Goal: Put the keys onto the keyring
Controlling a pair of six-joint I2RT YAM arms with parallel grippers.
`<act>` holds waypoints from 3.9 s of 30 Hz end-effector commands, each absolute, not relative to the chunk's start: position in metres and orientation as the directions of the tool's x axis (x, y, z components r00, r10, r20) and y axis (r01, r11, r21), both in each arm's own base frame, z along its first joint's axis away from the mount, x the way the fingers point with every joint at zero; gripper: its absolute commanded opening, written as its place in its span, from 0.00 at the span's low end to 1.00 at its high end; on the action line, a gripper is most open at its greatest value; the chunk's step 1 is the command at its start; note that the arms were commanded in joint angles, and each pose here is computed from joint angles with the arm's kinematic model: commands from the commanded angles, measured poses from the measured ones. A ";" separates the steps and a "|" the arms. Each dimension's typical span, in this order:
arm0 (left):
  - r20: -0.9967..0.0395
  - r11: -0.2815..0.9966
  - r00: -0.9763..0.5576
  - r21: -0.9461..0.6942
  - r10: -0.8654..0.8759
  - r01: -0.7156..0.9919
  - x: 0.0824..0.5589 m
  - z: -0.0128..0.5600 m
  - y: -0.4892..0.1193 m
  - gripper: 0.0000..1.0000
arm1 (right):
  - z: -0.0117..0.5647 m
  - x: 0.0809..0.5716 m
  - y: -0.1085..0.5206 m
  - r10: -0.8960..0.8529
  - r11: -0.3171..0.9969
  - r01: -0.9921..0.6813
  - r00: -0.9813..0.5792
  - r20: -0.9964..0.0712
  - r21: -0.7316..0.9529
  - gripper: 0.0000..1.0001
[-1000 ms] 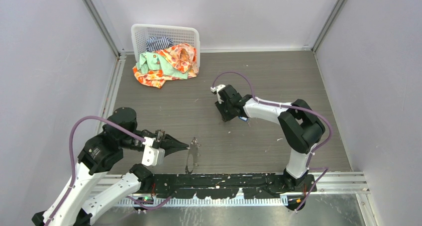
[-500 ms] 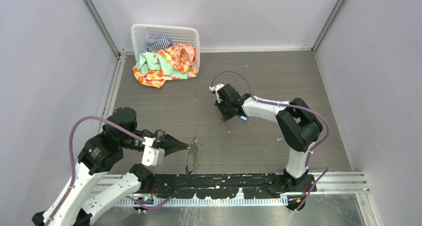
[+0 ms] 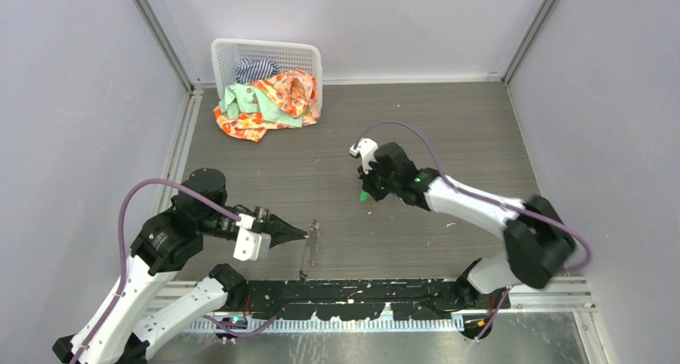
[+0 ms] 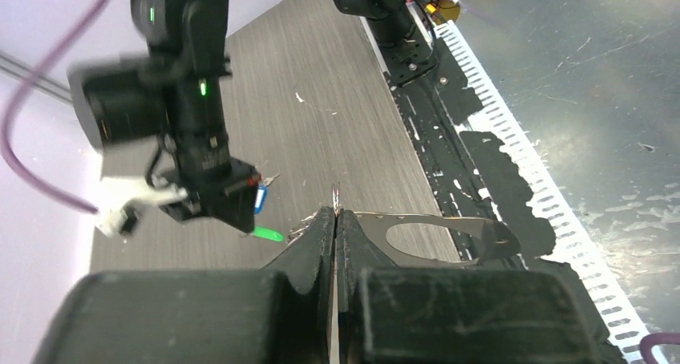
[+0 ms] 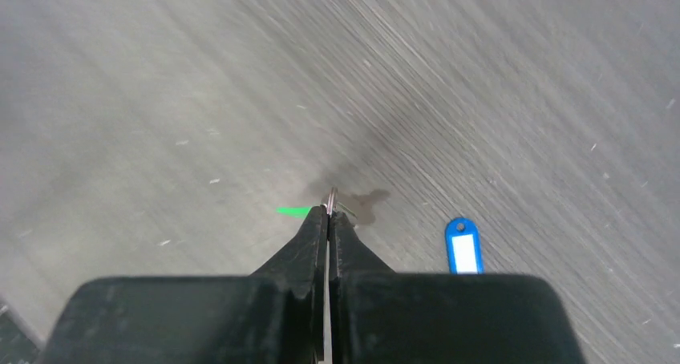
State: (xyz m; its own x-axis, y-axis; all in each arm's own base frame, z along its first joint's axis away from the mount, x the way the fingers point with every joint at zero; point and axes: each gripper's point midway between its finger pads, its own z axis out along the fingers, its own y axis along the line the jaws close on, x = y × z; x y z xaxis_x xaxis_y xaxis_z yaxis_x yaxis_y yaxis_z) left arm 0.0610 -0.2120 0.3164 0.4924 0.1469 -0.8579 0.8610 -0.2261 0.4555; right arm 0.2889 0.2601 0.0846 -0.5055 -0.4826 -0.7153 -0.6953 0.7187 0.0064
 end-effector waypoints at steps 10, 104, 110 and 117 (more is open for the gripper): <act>-0.911 -0.268 0.409 0.382 0.051 0.885 0.046 0.348 -0.221 0.00 | 0.286 0.172 0.285 -0.243 0.173 -0.973 0.107 -0.964 -0.152 0.01; -0.910 -0.390 0.414 0.387 -0.017 0.835 0.040 0.344 -0.233 0.00 | 0.376 0.049 0.336 -0.287 -0.406 -0.392 0.912 -0.292 -0.825 0.01; -0.914 -0.374 0.406 0.382 -0.015 0.845 0.043 0.347 -0.235 0.00 | 0.378 0.047 0.334 -0.282 -0.407 -0.403 0.909 -0.308 -0.820 0.01; -0.909 -0.321 0.417 0.397 -0.008 0.860 0.048 0.348 -0.235 0.00 | 0.388 0.042 0.316 -0.296 -0.368 -0.497 0.864 -0.408 -0.786 0.01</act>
